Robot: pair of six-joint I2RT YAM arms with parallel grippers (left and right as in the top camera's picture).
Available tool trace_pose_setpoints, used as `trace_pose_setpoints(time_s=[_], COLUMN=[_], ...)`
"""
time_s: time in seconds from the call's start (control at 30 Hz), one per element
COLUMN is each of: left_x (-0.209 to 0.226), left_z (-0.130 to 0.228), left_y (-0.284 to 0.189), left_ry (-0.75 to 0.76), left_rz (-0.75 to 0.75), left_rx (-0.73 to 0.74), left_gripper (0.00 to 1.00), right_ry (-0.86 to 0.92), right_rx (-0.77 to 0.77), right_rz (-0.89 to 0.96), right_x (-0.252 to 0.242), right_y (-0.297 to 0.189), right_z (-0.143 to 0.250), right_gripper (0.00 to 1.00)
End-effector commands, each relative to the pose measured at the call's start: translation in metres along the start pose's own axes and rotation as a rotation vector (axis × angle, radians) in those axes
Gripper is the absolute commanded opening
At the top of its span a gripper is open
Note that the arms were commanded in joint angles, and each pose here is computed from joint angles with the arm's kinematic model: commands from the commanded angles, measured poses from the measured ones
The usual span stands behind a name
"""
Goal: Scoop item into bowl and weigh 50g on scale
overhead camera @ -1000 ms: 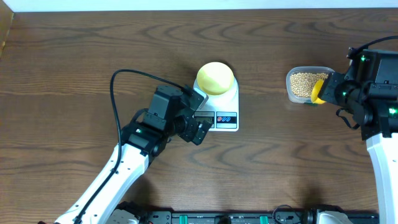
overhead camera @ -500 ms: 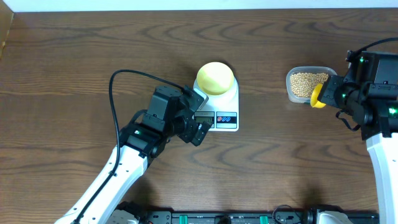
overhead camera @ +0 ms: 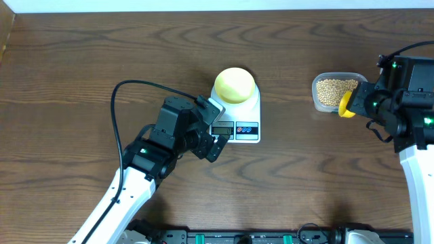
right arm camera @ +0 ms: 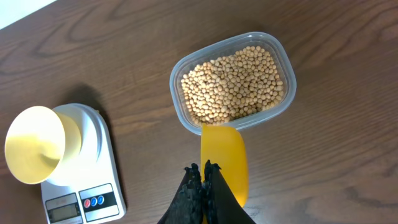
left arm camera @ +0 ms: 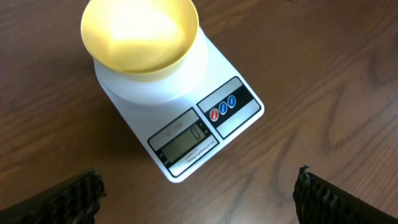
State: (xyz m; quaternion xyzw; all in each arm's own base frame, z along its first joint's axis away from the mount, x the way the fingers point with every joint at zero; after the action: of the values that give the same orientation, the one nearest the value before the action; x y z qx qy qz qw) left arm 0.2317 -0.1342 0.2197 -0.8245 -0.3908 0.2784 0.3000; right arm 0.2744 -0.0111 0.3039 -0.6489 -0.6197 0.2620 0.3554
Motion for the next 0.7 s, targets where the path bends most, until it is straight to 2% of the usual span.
trace_pose_setpoints(time_s=[0.0,0.67], left_x=[0.0013,0.0013], left_z=[0.0055,0.0043], left_y=[0.0031,0.0036], left_ry=[-0.003,-0.005], left_rz=[0.008,0.009], left_rx=[0.020,0.013], left_gripper=[1.00,1.00], right_ry=[-0.016,-0.016], right_rx=[-0.018,-0.018], right_rz=[0.002,0.003], right_x=[-0.0007,-0.0007], right_y=[-0.0039,-0.0039], right_z=[-0.0054,-0.0055], right_gripper=[0.01,0.01])
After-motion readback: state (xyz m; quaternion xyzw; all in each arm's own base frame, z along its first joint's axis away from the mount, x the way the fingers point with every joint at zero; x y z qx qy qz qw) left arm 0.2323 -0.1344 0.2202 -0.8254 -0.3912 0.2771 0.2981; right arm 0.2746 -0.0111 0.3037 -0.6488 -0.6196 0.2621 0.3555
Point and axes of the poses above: each gripper's point midway between its finger pads, its own y axis out along the fingers, its own x axis along the line the jaws close on, z = x × y, the point moved 9 cm from there along -y, back along the fingers, and after that the axes turned 12 degrees about -y, right-handed, at the moved point
